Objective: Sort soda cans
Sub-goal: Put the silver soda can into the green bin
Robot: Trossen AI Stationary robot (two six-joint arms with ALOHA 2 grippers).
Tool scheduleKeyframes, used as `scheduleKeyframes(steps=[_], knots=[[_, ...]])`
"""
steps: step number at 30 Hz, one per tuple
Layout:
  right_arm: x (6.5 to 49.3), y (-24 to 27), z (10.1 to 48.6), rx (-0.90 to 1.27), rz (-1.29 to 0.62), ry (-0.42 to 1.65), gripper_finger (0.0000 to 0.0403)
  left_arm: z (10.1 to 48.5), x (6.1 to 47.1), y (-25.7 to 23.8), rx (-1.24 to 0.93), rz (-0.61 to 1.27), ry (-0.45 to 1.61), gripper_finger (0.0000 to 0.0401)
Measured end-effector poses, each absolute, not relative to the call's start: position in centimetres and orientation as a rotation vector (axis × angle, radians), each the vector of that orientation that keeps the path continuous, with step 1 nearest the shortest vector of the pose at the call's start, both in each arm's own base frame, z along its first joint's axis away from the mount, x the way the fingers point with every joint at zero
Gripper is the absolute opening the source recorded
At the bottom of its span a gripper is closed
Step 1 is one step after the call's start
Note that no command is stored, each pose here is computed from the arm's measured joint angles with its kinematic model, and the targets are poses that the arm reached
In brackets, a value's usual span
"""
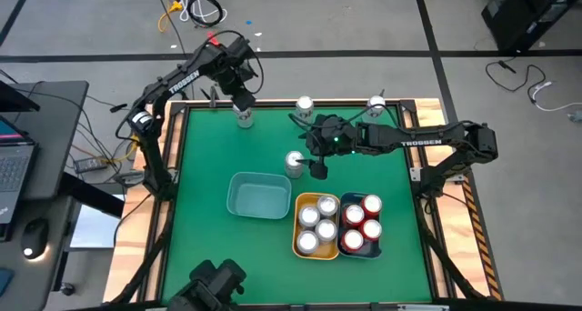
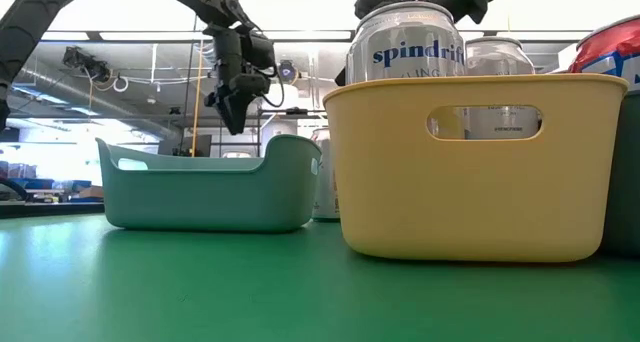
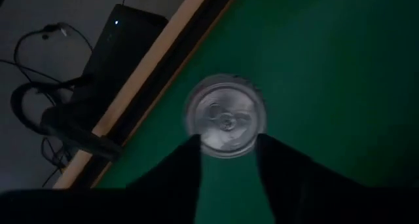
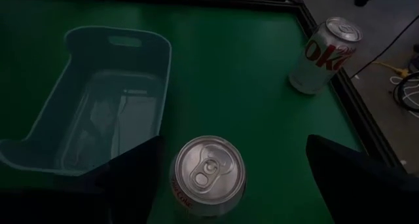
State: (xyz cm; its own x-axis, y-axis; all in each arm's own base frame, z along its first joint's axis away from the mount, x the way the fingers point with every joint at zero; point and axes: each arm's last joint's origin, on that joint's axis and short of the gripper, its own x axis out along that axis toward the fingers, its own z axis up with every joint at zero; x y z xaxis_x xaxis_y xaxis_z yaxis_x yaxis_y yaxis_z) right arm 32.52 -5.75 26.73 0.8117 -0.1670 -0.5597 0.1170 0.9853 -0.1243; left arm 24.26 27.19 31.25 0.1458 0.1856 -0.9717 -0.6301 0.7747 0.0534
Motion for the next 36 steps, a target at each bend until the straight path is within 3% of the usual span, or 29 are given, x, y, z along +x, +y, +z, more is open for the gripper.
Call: scheduleKeyframes(steps=[6,11,27,36], knots=[[32.5,-5.7,26.6,-0.085,-0.151,0.617,0.0354,31.2,25.6,25.9,-0.403,0.608,1.306,0.0271],[32.5,-5.7,26.6,-0.085,-0.15,0.618,0.0354,30.5,25.5,26.5,-0.405,0.664,1.346,0.0325],[32.5,-5.2,26.6,-0.086,-0.101,0.619,0.0354,25.9,26.2,28.9,-0.512,0.636,1.437,0.0335],[32.5,-5.2,26.5,-0.095,-0.096,0.63,0.0354,25.6,26.7,29.4,-0.495,0.627,1.403,0.0329]])
